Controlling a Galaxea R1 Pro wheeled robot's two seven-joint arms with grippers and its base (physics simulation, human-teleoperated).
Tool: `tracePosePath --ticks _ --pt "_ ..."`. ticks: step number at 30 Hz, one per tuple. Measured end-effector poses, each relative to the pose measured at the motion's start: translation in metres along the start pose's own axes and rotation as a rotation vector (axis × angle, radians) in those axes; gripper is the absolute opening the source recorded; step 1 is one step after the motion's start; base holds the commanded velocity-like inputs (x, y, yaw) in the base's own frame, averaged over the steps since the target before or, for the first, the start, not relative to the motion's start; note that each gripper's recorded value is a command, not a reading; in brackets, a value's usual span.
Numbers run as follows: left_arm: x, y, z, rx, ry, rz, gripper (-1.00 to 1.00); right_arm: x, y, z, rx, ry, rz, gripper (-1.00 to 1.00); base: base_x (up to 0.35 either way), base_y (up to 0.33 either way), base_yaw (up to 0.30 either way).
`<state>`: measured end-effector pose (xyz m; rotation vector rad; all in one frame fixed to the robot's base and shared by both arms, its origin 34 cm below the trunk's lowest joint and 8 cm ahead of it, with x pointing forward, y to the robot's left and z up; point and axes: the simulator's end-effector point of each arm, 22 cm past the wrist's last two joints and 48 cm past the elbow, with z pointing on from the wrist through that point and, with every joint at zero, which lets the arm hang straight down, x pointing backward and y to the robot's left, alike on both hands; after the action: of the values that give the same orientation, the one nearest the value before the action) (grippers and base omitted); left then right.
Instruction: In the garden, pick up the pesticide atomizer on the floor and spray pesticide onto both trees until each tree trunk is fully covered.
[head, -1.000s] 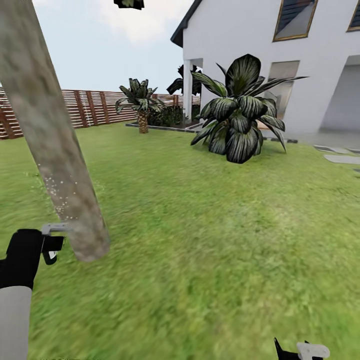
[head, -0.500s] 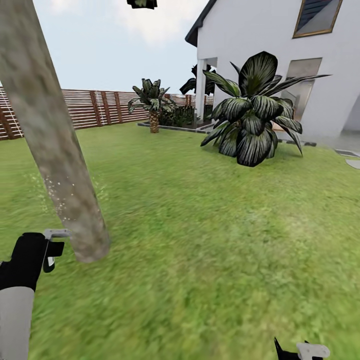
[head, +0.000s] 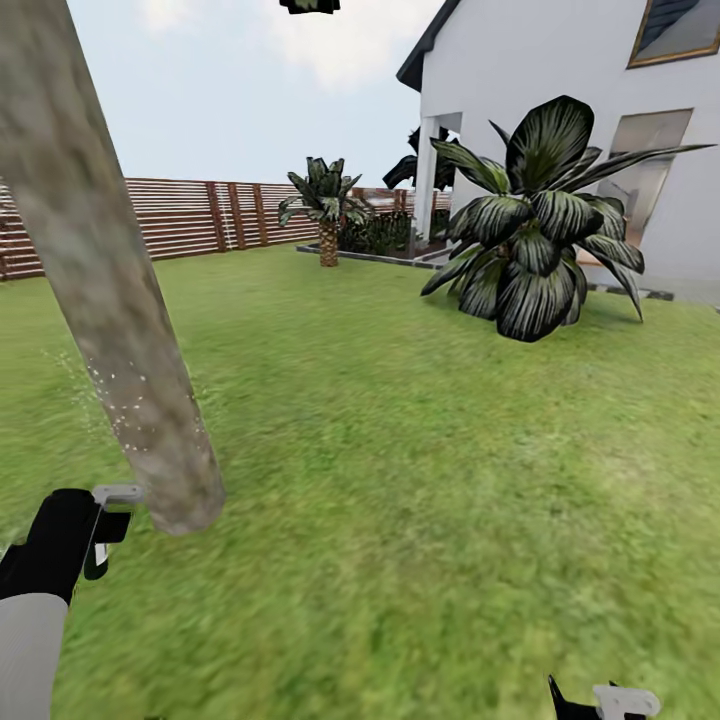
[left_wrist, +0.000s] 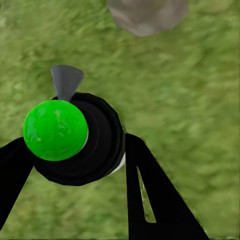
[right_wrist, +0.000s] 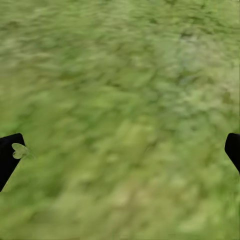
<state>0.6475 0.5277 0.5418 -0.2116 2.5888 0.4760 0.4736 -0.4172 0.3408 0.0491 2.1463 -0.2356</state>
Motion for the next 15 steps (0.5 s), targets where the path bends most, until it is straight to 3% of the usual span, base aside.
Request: tracePosePath --ticks 4,9,15 --pt "0.005 0.000 0.005 -0.008 -0.022 0.022 -1.00 0.000 0.001 0.000 -0.002 0.000 -0.001 1.00 0.006 -0.001 0.276" --pt "0.005 0.004 0.005 -0.069 -0.026 0.017 -1.00 0.000 0.001 0.000 -0.003 0.001 0.000 1.00 0.122 -0.081 0.260" --pt "0.008 -0.025 0.006 -0.042 -0.029 0.023 -1.00 0.000 0.002 0.000 -0.003 0.000 0.000 1.00 0.225 -0.166 0.038"
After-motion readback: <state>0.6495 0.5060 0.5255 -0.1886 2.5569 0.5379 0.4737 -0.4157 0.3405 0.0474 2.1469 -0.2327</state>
